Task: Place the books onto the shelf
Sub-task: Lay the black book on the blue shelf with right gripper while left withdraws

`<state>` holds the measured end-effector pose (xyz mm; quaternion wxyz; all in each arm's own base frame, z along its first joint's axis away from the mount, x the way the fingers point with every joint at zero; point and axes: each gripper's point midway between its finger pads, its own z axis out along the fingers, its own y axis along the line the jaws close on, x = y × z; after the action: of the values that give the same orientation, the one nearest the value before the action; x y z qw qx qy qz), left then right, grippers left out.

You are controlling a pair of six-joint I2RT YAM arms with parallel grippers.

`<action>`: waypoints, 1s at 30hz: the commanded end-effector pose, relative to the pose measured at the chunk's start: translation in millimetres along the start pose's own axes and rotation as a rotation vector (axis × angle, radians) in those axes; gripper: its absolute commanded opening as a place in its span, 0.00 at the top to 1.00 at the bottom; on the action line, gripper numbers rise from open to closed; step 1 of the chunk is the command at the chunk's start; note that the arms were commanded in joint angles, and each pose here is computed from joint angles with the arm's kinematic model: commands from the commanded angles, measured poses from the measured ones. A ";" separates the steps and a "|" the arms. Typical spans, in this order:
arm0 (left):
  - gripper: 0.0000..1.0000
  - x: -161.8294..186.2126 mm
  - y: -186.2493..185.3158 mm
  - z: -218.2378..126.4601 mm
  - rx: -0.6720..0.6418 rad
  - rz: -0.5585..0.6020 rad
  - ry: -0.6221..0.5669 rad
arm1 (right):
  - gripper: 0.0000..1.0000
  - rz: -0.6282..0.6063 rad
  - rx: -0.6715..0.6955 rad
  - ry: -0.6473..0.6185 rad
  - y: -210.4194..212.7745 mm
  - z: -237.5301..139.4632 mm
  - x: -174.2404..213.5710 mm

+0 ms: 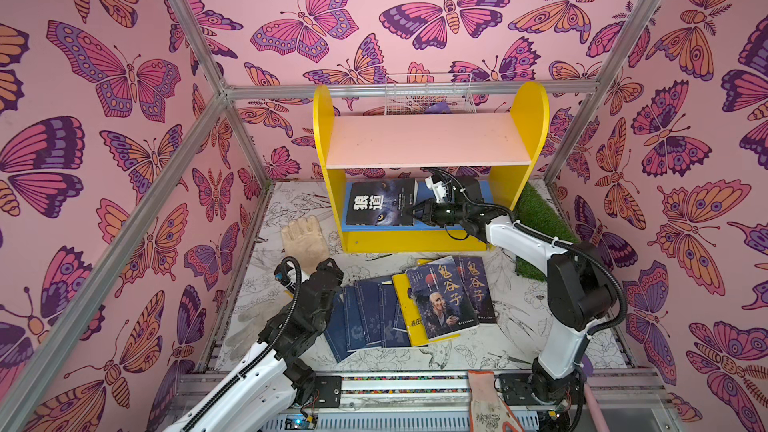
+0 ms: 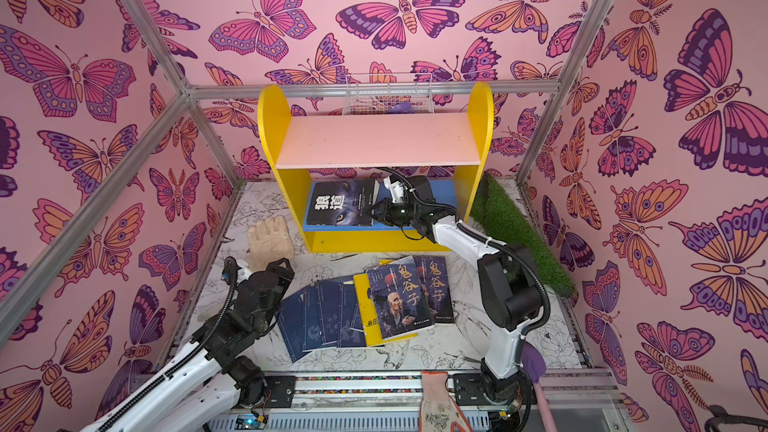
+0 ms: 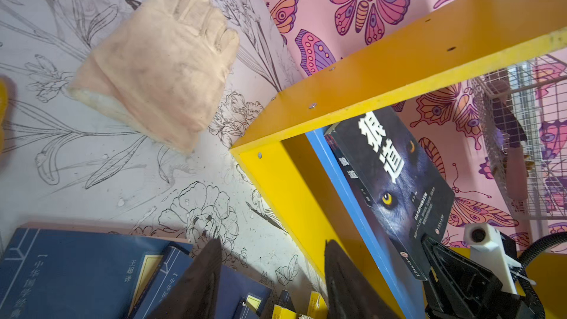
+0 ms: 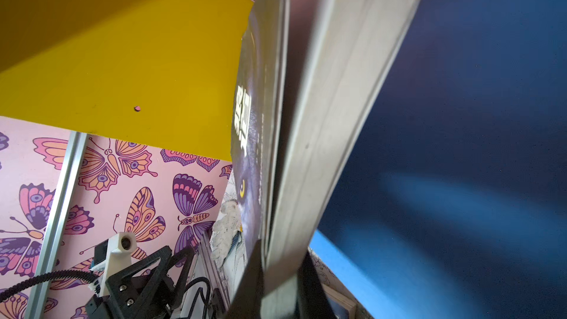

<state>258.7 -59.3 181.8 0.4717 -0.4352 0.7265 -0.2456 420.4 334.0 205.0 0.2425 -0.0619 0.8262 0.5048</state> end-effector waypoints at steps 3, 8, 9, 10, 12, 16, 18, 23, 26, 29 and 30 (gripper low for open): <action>0.44 -1.8 18.1 -1.2 -0.061 0.006 -0.007 | 1.00 0.001 -0.008 0.065 -0.9 16.3 5.6; 0.44 0.8 17.9 -0.8 -0.063 0.017 0.008 | 1.00 -0.026 0.020 0.099 -6.5 23.0 4.1; 0.44 2.1 17.3 -0.1 -0.064 0.017 0.014 | 0.99 -0.032 0.033 0.104 -8.5 23.5 4.0; 0.44 3.5 17.0 0.5 -0.065 0.019 0.020 | 0.98 -0.034 0.036 0.106 -8.8 23.9 3.5; 0.44 5.6 17.7 1.7 -0.072 0.023 0.028 | 0.94 -0.028 0.036 0.104 -8.1 23.7 2.6; 0.44 8.8 18.1 3.9 -0.083 0.028 0.041 | 0.68 -0.023 0.061 0.086 -9.7 20.4 3.0; 0.44 9.4 16.7 4.4 -0.084 0.029 0.044 | 0.53 -0.028 0.092 0.060 -11.1 16.4 -0.4; 0.44 12.1 14.8 5.6 -0.086 0.031 0.059 | 0.32 -0.062 0.175 -0.009 -12.3 2.9 -11.2; 0.44 12.4 14.1 5.6 -0.085 0.031 0.062 | 0.22 -0.078 0.244 -0.043 -15.5 -8.0 -17.4; 0.44 11.8 13.0 5.1 -0.081 0.031 0.060 | 0.17 -0.080 0.324 -0.078 -20.8 -20.5 -21.9; 0.44 11.8 13.1 5.2 -0.081 0.031 0.060 | 0.16 -0.076 0.355 -0.092 -24.3 -25.5 -23.1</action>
<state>257.4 -64.8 161.8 0.4373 -0.4341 0.7543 -0.2266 438.8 318.2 194.4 0.2689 -0.0418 0.8767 0.3967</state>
